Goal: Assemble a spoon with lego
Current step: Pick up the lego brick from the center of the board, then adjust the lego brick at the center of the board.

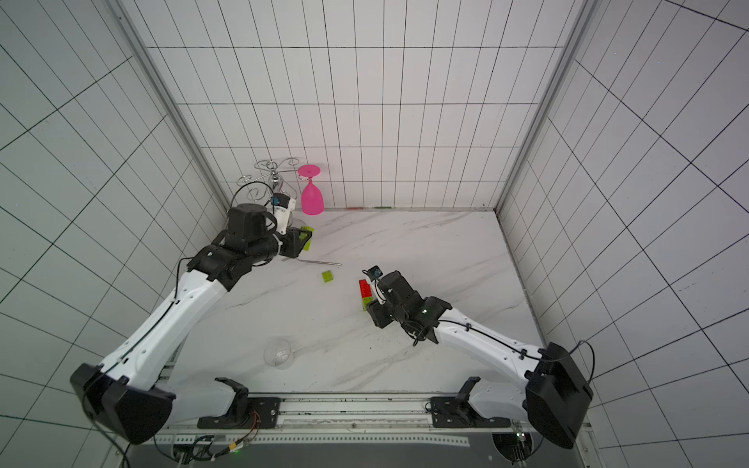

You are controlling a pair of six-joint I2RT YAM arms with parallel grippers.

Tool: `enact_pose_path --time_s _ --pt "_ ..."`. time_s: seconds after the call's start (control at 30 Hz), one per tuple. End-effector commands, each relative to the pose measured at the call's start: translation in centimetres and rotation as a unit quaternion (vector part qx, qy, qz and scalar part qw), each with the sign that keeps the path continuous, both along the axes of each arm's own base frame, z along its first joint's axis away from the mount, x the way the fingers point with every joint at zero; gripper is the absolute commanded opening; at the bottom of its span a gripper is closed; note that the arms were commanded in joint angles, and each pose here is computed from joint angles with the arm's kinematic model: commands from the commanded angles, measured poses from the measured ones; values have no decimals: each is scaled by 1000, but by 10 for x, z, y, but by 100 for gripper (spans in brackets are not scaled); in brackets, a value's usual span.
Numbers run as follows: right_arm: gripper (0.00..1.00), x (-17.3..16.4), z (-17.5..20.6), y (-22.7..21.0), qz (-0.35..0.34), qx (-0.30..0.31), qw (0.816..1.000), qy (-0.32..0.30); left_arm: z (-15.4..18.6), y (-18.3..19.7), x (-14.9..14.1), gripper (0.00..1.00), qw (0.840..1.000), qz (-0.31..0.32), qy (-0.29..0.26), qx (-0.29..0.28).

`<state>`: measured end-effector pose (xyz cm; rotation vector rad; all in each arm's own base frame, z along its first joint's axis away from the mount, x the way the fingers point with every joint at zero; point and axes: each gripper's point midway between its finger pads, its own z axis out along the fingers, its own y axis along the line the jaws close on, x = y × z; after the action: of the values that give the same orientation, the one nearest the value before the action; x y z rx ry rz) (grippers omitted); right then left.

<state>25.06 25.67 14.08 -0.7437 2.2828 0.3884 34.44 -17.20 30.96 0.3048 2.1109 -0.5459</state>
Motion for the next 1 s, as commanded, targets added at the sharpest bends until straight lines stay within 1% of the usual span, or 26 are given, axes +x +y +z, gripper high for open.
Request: enact_pose_path --time_s 0.0,0.07,0.17,0.33,0.47,0.7,0.97 --pt "62 6 4 2 -10 -41 999 -24 -29 -8 -22 24 998 -15 37 -40" --pt "64 5 3 9 -6 -50 998 -29 -35 -6 -35 24 998 -23 35 -37" --pt "67 7 0 17 -8 -68 997 -36 -40 -3 -46 24 999 -26 30 -36" --pt "68 19 -11 21 -22 -97 994 -42 -38 -6 -50 24 999 -37 25 -32" --pt "68 22 -18 19 -11 -122 991 -51 -40 -5 -52 24 999 -38 23 -30" --pt "68 25 -14 1 -16 -142 987 -69 -38 -5 -55 24 999 -39 17 -29" --pt "68 34 -18 -34 -38 -155 985 -61 -41 -8 -55 24 999 -43 21 -25"
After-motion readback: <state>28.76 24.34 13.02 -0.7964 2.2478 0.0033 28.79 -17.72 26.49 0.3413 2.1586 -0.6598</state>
